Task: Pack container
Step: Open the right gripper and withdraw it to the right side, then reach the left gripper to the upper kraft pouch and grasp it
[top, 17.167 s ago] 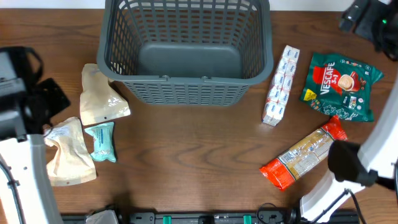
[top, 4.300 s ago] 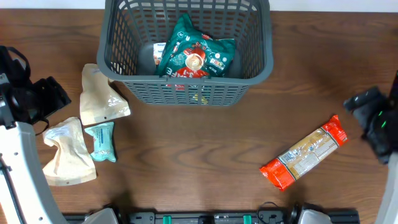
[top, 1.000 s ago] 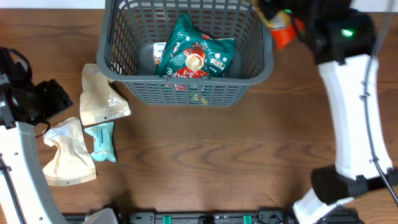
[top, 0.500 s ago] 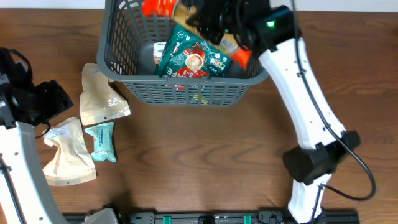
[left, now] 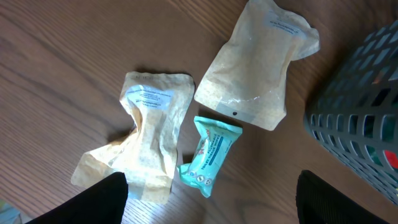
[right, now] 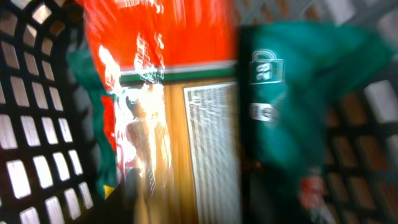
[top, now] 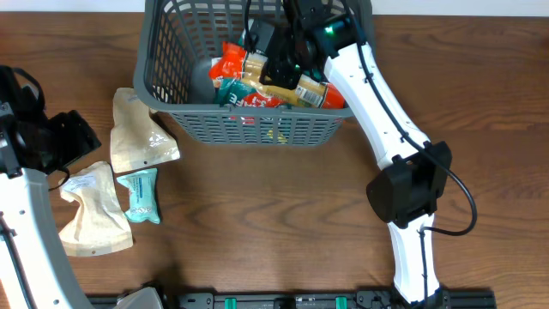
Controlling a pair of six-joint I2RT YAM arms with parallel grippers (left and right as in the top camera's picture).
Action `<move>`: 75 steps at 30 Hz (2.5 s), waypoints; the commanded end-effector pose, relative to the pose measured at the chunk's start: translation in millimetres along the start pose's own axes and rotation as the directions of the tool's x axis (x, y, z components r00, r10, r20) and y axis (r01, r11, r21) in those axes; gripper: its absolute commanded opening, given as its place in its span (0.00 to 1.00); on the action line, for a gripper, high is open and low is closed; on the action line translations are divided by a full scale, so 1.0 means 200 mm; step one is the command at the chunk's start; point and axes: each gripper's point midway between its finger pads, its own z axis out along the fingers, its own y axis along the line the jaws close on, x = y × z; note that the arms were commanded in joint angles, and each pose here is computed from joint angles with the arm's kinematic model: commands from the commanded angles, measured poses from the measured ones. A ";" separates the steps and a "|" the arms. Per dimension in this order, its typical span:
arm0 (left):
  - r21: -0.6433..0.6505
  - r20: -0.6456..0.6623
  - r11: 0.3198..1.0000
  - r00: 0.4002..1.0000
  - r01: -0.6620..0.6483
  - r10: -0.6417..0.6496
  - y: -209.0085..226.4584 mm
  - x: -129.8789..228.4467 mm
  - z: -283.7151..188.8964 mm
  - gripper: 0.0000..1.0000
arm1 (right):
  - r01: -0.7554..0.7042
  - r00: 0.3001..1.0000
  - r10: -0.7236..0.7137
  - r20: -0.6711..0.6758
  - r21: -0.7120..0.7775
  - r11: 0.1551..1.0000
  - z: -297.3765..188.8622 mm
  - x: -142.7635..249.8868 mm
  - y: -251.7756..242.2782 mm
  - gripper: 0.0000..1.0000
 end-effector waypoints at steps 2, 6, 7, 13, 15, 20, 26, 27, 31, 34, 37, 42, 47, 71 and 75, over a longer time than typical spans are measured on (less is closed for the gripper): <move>0.003 0.013 1.000 1.000 -0.027 0.027 -0.01 -0.02 -0.02 0.77 | 0.024 0.998 -0.026 0.061 0.040 0.999 -0.15 -0.09 -0.03 0.90; 0.003 0.012 0.999 0.998 -0.054 0.054 -0.01 -0.02 -0.02 0.77 | -0.048 0.996 0.044 0.081 0.058 0.997 -0.19 -0.09 -0.07 0.99; 0.003 0.012 0.998 0.998 -0.055 0.055 -0.01 -0.02 -0.02 0.77 | -0.075 0.993 0.068 0.100 0.073 0.995 -0.23 -0.11 -0.09 0.99; 0.003 0.012 0.998 0.998 -0.055 0.055 -0.01 -0.02 -0.02 0.77 | -0.248 0.934 0.183 0.307 0.191 0.950 -0.62 -0.25 -0.29 0.99; 0.003 0.012 0.998 0.998 -0.055 0.055 -0.01 -0.02 -0.02 0.77 | -0.321 0.893 0.215 0.394 0.225 0.920 -0.83 -0.28 -0.36 0.99; 0.003 0.012 0.998 0.998 -0.064 0.064 -0.01 -0.02 -0.02 0.77 | -0.542 0.767 0.309 0.563 0.309 0.781 -1.38 -0.20 -0.50 0.99; 0.018 0.013 0.985 0.985 -0.172 0.172 -0.06 0.00 -0.02 0.77 | -0.774 0.622 0.470 0.626 0.402 0.489 -1.88 0.27 -0.57 0.99; 0.023 0.013 0.979 0.979 -0.202 0.202 -0.08 0.00 -0.02 0.77 | -0.808 0.586 0.515 0.626 0.409 0.423 -1.92 0.38 -0.57 0.99; 0.042 0.014 0.954 0.955 -0.298 0.297 -0.15 0.02 -0.02 0.77 | -0.891 0.413 0.704 0.577 0.417 0.181 -1.93 0.77 -0.54 0.99; 0.056 0.016 0.935 0.937 -0.350 0.350 -0.20 0.02 -0.01 0.77 | -0.902 0.305 0.817 0.489 0.424 0.083 -1.82 0.99 -0.50 0.99; 0.068 0.014 0.923 0.926 -0.378 0.378 -0.25 0.02 0.02 0.77 | -0.894 0.248 0.890 0.382 0.444 0.058 -1.67 1.12 -0.48 0.99; 0.074 -0.034 0.945 0.946 -0.318 0.321 -0.29 0.00 0.13 0.77 | -0.882 0.176 0.961 0.215 0.469 0.057 -1.39 1.30 -0.45 0.99; 0.087 -0.125 0.945 0.938 -0.314 0.323 -0.32 0.01 0.29 0.77 | -0.876 0.094 0.991 0.100 0.482 0.034 -1.11 1.49 -0.41 0.99; 0.174 -0.248 0.892 0.858 -0.417 0.450 -0.55 0.01 1.11 0.77 | -0.864 0.066 0.997 -0.041 0.497 0.077 -0.62 1.85 -0.24 0.99; 0.172 -0.259 0.887 0.849 -0.429 0.460 -0.58 0.03 1.24 0.77 | -0.863 0.075 0.996 -0.049 0.497 0.090 -0.62 1.85 -0.24 0.99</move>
